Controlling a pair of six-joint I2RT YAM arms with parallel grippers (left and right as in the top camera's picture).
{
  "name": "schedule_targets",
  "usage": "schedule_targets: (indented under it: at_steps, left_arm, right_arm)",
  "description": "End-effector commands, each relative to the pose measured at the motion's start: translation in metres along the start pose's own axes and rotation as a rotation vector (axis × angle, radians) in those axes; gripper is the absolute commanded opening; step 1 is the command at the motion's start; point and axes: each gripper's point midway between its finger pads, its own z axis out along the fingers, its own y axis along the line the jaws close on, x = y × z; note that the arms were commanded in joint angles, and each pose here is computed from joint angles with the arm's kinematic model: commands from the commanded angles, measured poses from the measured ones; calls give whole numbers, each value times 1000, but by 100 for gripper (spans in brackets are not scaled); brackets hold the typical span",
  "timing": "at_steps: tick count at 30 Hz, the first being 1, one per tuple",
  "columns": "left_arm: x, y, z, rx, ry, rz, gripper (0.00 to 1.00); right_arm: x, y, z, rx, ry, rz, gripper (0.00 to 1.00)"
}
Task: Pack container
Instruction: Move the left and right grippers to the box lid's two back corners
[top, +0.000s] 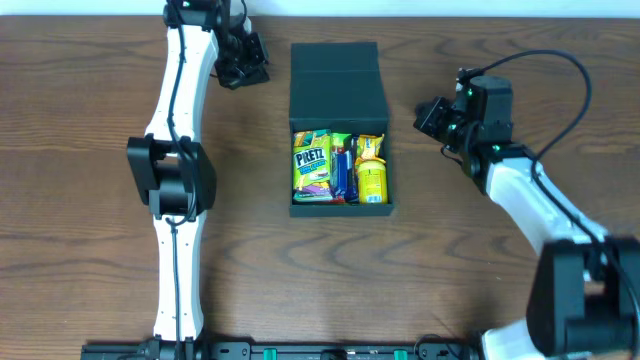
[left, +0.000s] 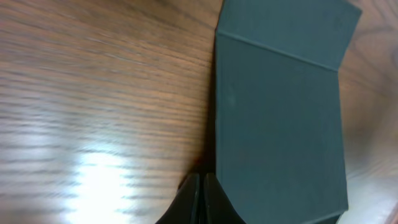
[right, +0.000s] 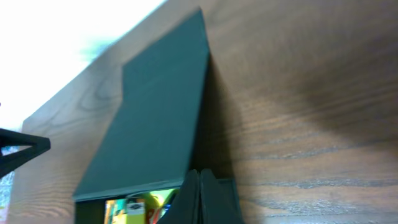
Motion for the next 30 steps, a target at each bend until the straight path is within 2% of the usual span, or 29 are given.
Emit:
schedule_targets:
  at_steps: [1, 6, 13, 30]
  left_arm:
    - [3, 7, 26, 44, 63, -73, 5]
    - [-2, 9, 37, 58, 60, -95, 5]
    - [3, 4, 54, 137, 122, -136, 5]
    - [24, 4, 76, 175, 232, -185, 5]
  right_arm:
    - [-9, 8, 14, -73, 44, 31, 1]
    - [-24, 8, 45, -99, 94, 52, 1]
    - [-24, -2, 82, -69, 196, 100, 1]
    - [7, -24, 109, -54, 308, 221, 1]
